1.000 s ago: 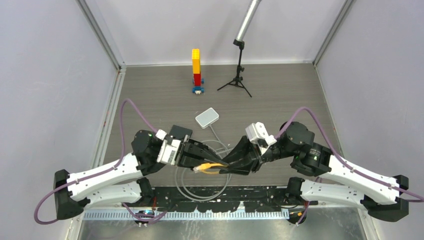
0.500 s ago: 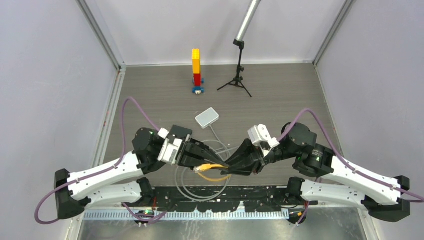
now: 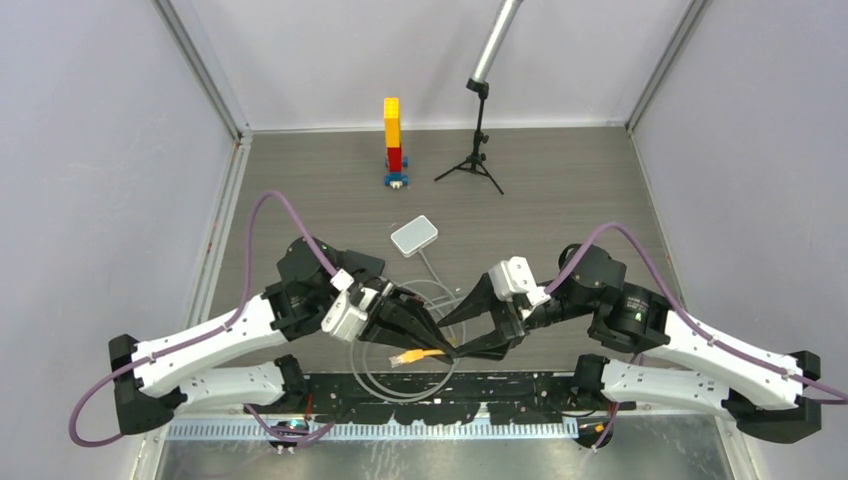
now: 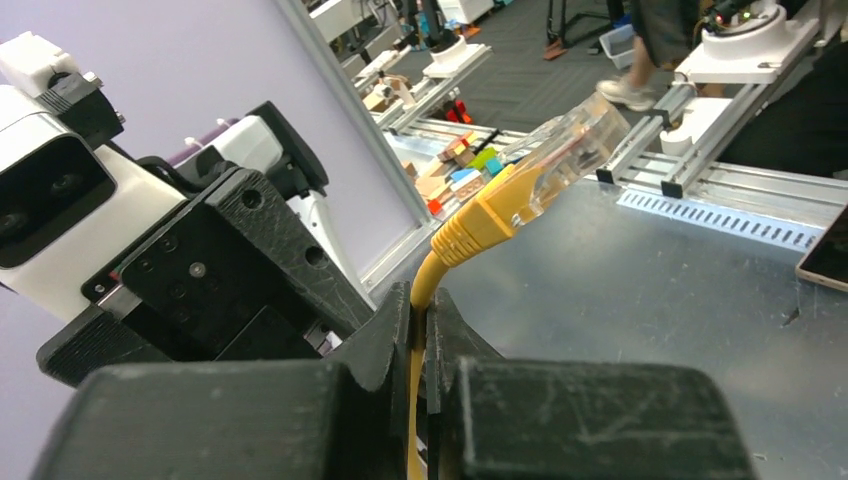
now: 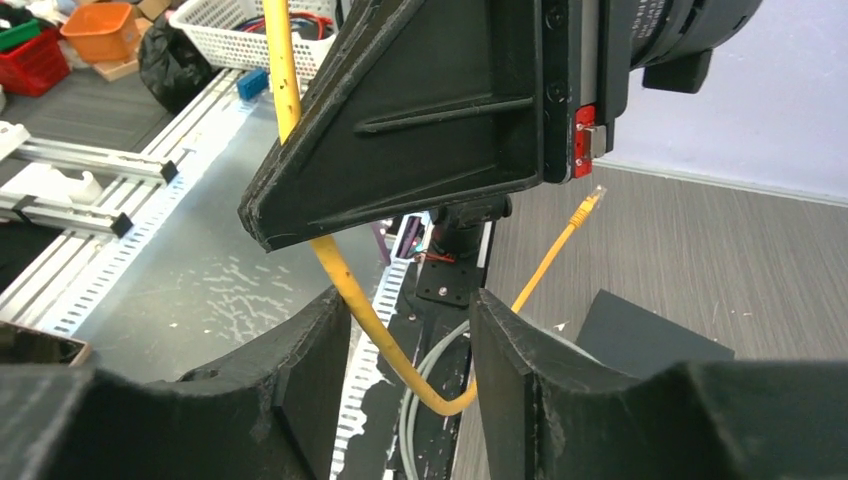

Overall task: Insert the plug into the switch port
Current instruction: Pick up the connector from the center of the board.

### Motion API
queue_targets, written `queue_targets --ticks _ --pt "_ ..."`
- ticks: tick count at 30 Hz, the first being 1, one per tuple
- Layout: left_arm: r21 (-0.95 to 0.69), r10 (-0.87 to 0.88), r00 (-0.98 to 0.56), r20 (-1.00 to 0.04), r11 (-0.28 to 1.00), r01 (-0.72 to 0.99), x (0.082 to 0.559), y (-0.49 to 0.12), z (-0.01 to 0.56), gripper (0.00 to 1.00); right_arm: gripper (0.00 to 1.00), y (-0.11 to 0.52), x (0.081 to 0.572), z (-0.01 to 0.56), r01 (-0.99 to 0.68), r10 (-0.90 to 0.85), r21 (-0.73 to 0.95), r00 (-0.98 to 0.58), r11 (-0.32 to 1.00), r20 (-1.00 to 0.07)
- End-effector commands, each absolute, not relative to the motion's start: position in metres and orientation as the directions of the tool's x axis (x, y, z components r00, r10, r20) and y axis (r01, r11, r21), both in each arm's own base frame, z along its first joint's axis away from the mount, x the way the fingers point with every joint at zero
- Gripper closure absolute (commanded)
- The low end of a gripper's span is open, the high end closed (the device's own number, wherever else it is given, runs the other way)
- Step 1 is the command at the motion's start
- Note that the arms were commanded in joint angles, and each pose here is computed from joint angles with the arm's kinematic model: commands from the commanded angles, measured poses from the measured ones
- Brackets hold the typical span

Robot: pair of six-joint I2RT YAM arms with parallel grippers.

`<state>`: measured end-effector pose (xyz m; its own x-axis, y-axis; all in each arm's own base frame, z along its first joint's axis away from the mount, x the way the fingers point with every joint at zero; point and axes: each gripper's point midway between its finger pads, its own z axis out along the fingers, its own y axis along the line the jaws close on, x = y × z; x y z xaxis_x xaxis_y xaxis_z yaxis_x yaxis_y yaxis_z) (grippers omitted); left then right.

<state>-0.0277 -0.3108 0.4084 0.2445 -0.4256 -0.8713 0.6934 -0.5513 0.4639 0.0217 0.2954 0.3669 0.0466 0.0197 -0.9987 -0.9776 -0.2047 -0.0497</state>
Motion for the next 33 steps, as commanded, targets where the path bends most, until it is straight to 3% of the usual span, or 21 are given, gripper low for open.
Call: queue_targets --ticks 1,6,10,15,18,24,33 --pt "0.488 -0.439 0.239 -0.866 -0.638 0.596 -0.046 -0.297 0.409 1.0 0.54 0.295 0.029 0.391 -0.978 0.077 -0.117 0.105 -0.171 -0.991" --pt "0.469 -0.424 0.24 -0.873 -0.598 0.649 -0.039 -0.303 0.408 0.95 0.98 0.293 0.027 0.395 -0.979 0.091 -0.116 0.101 -0.17 -0.991" --pt "0.463 -0.42 0.273 -0.865 -0.461 0.757 -0.02 -0.31 0.41 0.81 1.0 0.288 0.039 0.401 -0.992 0.116 -0.104 0.094 -0.079 -0.989" --pt "0.442 -0.445 0.315 -0.838 -0.216 0.871 0.011 -0.307 0.418 0.55 1.0 0.276 0.054 0.403 -0.995 0.147 -0.094 0.099 0.041 -0.984" --pt "0.417 -0.474 0.324 -0.819 -0.104 0.903 0.024 -0.301 0.425 0.53 0.99 0.271 0.061 0.401 -0.992 0.144 -0.091 0.104 0.091 -0.984" --pt "0.35 -0.487 0.307 -0.817 0.004 0.937 0.042 -0.298 0.427 0.47 1.0 0.266 0.069 0.402 -0.983 0.16 -0.108 0.131 0.147 -0.978" --pt "0.117 -0.576 0.269 -0.772 0.287 0.951 0.09 -0.269 0.44 0.42 1.0 0.26 0.088 0.39 -0.95 0.084 -0.197 0.222 0.241 -0.971"
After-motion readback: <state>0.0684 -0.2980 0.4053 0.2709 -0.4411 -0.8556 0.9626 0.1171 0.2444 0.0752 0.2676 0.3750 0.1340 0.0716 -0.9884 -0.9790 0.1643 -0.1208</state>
